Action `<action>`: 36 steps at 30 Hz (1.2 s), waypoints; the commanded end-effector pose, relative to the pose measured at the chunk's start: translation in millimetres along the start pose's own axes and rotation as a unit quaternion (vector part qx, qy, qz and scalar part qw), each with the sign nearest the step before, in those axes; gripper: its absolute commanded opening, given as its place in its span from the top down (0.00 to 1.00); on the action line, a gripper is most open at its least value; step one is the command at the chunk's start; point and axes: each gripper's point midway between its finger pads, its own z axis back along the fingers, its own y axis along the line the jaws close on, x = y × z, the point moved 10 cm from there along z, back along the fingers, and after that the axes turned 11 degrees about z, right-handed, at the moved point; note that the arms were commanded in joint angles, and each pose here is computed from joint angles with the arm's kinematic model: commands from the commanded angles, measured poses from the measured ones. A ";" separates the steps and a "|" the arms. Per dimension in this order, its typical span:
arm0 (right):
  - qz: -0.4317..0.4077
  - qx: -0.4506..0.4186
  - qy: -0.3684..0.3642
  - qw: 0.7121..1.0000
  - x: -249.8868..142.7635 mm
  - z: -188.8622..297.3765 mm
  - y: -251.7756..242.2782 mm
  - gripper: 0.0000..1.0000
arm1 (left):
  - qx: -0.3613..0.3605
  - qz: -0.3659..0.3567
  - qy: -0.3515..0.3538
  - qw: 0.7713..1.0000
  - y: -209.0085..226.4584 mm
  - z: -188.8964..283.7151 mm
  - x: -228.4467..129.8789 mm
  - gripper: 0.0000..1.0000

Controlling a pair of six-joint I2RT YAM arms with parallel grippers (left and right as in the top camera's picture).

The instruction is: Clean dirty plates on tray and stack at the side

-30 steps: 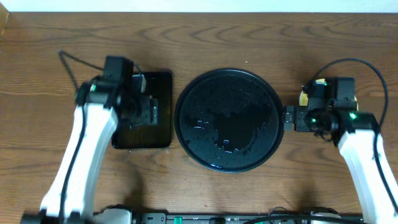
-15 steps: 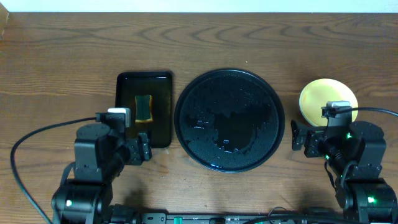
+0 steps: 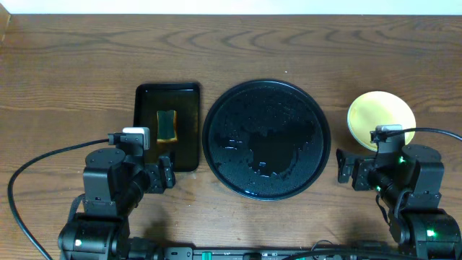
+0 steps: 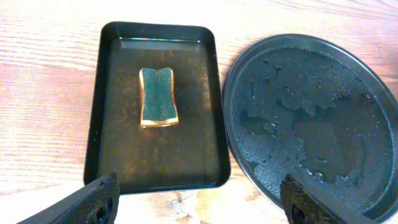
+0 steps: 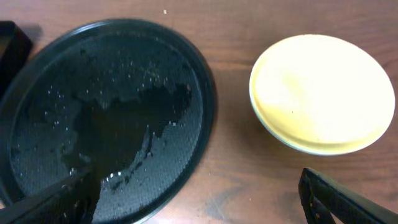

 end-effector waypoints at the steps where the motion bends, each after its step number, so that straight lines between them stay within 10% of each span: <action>1: -0.002 0.004 0.014 1.000 -4.7 -0.8 2.4 0.01 | 0.008 0.005 0.000 1.000 2.0 -1.6 -1.0 0.17; 10: 0.001 -0.005 0.023 1.000 -13.0 2.4 2.5 0.01 | 0.008 0.005 0.000 1.000 2.0 -1.6 -1.0 0.17; 26: 0.095 -0.063 -0.376 0.919 -36.6 -4.7 9.1 0.01 | 0.008 0.005 0.000 1.000 2.0 -1.6 -1.0 0.17; 36: 0.089 -0.086 -0.395 0.910 -62.1 -38.2 7.9 0.01 | 0.008 0.005 0.000 1.000 2.0 -1.6 -1.0 0.17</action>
